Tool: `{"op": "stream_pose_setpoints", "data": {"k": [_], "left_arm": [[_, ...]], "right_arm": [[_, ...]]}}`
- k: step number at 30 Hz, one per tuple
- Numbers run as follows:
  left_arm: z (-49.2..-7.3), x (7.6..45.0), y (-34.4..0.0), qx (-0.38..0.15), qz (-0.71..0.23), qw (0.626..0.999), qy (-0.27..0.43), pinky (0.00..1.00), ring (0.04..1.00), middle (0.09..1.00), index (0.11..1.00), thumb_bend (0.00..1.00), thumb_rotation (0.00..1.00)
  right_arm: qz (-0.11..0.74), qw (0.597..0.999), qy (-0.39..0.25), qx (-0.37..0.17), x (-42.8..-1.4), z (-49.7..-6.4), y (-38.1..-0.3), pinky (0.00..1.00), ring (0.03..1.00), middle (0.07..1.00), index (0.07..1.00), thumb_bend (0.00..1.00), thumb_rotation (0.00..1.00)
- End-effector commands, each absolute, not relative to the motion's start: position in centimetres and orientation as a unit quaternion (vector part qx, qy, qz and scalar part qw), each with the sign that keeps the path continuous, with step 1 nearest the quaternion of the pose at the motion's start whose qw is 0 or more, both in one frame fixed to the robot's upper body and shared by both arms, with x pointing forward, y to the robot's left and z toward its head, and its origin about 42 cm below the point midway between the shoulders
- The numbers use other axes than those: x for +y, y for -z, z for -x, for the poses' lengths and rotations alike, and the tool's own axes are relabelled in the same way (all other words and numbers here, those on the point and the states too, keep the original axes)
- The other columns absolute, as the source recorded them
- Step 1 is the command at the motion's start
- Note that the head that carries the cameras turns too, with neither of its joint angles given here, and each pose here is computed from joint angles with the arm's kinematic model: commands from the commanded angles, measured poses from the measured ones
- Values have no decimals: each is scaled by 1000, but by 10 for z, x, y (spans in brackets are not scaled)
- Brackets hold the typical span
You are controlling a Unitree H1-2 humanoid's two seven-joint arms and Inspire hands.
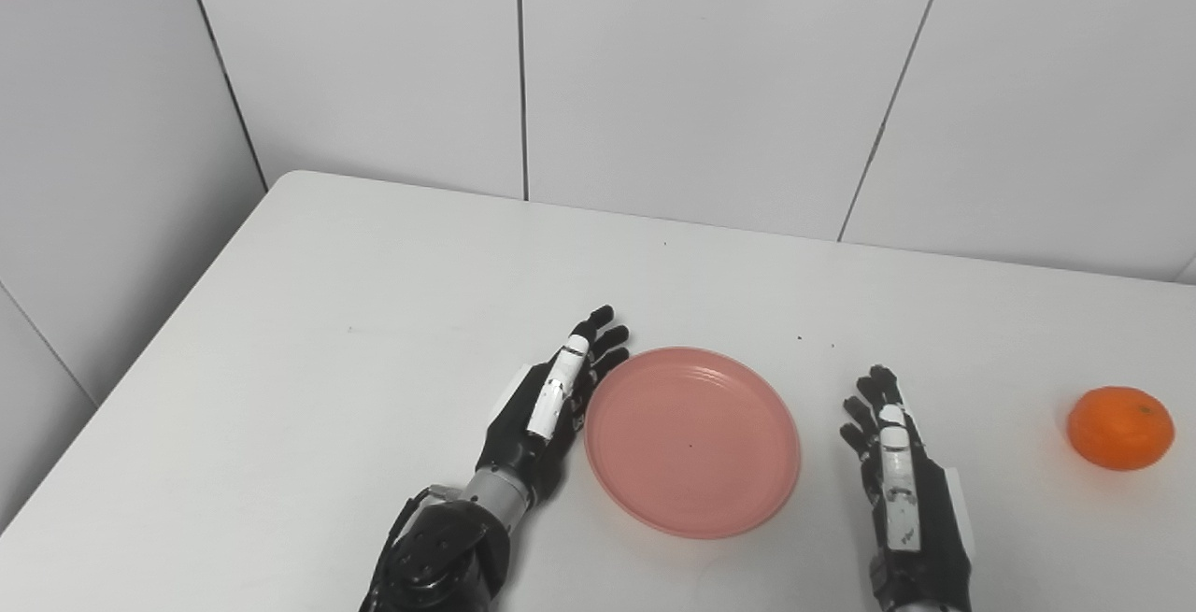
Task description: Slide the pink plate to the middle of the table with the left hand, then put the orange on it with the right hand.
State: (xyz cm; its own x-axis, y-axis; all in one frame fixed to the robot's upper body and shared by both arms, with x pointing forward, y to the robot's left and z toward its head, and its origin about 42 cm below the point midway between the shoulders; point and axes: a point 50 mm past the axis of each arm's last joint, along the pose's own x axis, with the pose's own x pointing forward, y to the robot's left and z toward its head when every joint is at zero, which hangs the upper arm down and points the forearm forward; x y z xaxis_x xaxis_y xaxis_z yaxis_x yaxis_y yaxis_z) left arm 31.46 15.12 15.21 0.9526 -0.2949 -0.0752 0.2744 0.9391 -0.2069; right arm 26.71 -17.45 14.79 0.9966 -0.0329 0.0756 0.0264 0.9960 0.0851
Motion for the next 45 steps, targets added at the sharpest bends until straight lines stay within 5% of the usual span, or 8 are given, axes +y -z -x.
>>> {"op": "stream_pose_setpoints", "data": {"k": [1,4,9,18,37,45], "left_arm": [[-313,151,-156,54,108,980,157,963,951,955,954,402,1000],[-314,156,-156,53,110,980,157,965,953,960,955,405,1000],[-315,163,-157,51,109,981,154,961,952,959,954,403,1000],[-317,174,-155,48,117,980,155,963,951,959,953,398,1000],[-326,193,-145,48,136,976,164,992,974,978,970,391,1000],[-329,200,-141,47,138,975,164,982,964,968,959,385,1000]], "right_arm": [[-34,996,15,-77,-173,-276,-170,906,921,934,935,225,974],[-17,996,22,-88,-174,-279,-177,884,915,926,923,233,927],[60,991,34,-118,-177,-282,-192,918,904,914,909,276,997],[218,963,61,-148,-189,-283,-219,823,880,898,898,470,956],[442,850,193,-211,-255,-270,-280,820,895,922,913,682,620],[488,818,241,-187,-281,-265,-290,792,888,931,937,787,609]]}}
